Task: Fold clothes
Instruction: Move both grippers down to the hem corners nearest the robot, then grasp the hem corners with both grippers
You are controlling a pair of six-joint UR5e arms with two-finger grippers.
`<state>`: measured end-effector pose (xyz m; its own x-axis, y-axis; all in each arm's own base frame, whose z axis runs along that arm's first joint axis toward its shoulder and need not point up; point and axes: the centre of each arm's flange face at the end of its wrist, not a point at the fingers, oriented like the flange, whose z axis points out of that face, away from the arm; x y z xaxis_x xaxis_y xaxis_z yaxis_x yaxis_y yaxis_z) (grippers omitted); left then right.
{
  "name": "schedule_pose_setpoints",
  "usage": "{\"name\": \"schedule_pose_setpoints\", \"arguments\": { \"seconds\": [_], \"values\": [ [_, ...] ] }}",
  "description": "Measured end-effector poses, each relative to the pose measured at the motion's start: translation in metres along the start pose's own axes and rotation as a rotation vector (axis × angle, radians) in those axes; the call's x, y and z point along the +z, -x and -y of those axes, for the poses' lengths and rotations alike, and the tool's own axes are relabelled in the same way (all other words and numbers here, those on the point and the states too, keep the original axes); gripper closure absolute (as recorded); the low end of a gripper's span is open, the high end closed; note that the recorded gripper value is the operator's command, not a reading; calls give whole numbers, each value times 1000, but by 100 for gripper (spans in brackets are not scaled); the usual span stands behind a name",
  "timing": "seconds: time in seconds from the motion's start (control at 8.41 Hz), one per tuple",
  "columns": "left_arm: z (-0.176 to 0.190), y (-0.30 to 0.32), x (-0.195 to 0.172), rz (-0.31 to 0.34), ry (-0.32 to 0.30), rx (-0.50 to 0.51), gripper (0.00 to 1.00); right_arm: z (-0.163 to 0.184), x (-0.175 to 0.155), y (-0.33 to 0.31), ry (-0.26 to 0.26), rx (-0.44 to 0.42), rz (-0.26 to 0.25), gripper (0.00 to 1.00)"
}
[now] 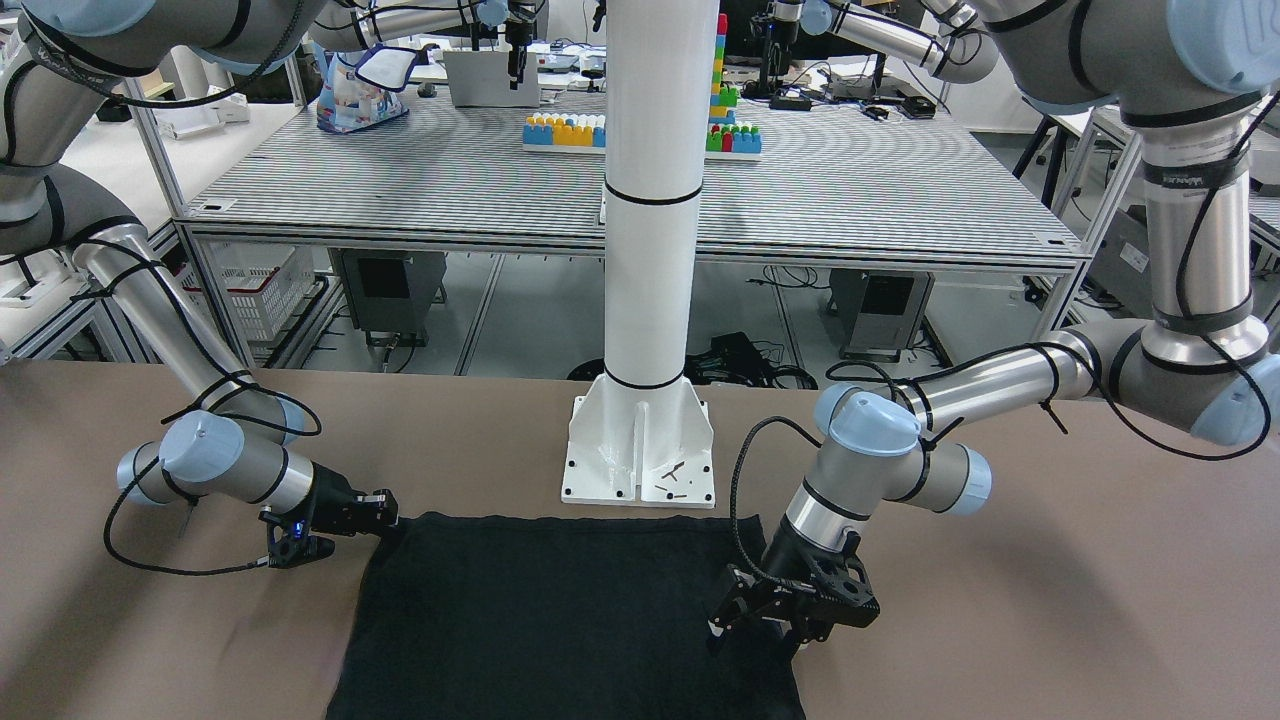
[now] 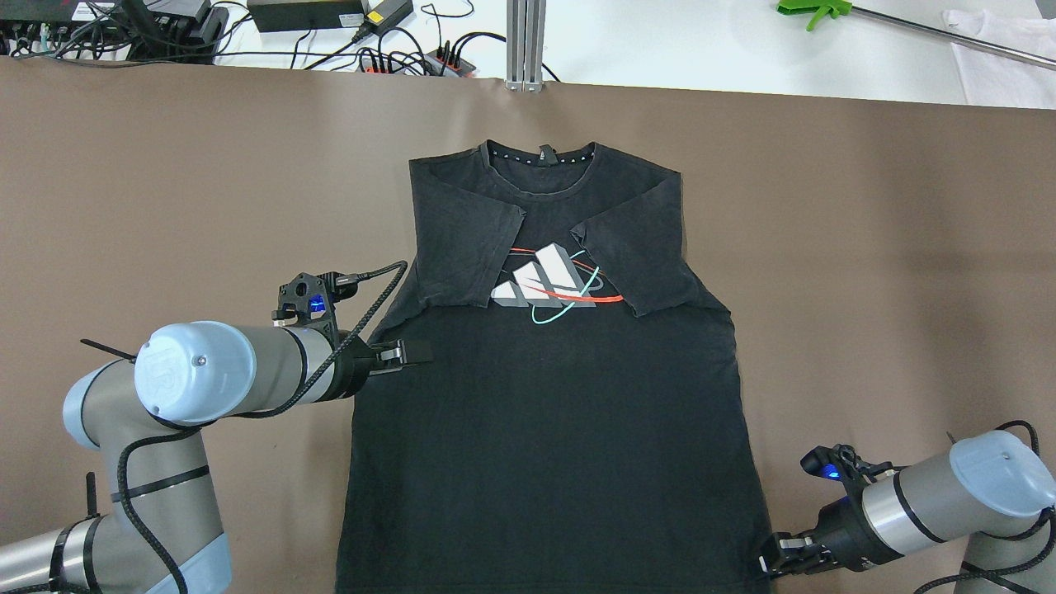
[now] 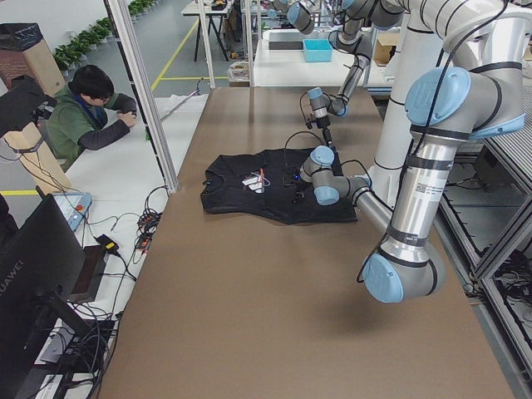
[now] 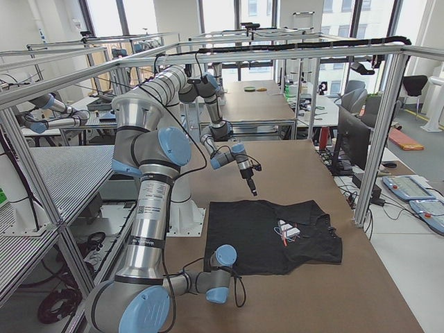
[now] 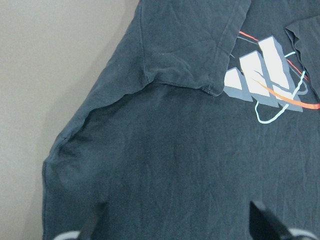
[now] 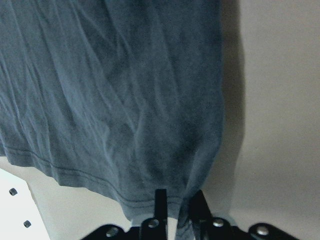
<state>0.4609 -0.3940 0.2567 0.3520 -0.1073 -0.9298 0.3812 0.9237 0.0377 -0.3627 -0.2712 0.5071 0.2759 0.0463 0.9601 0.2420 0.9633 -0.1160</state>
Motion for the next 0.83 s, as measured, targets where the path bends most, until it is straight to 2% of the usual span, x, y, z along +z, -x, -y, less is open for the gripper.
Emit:
{"name": "schedule_pose_setpoints", "arguments": {
  "seconds": [0.48, 0.83],
  "values": [
    [0, 2, 0, 2, 2, 0, 0, 1, 0, 3, -3, -3, 7, 100],
    [-16, 13, -3, 4, 25, -4, 0, -3, -7, 6, 0, -45, 55, 100]
  ]
}}
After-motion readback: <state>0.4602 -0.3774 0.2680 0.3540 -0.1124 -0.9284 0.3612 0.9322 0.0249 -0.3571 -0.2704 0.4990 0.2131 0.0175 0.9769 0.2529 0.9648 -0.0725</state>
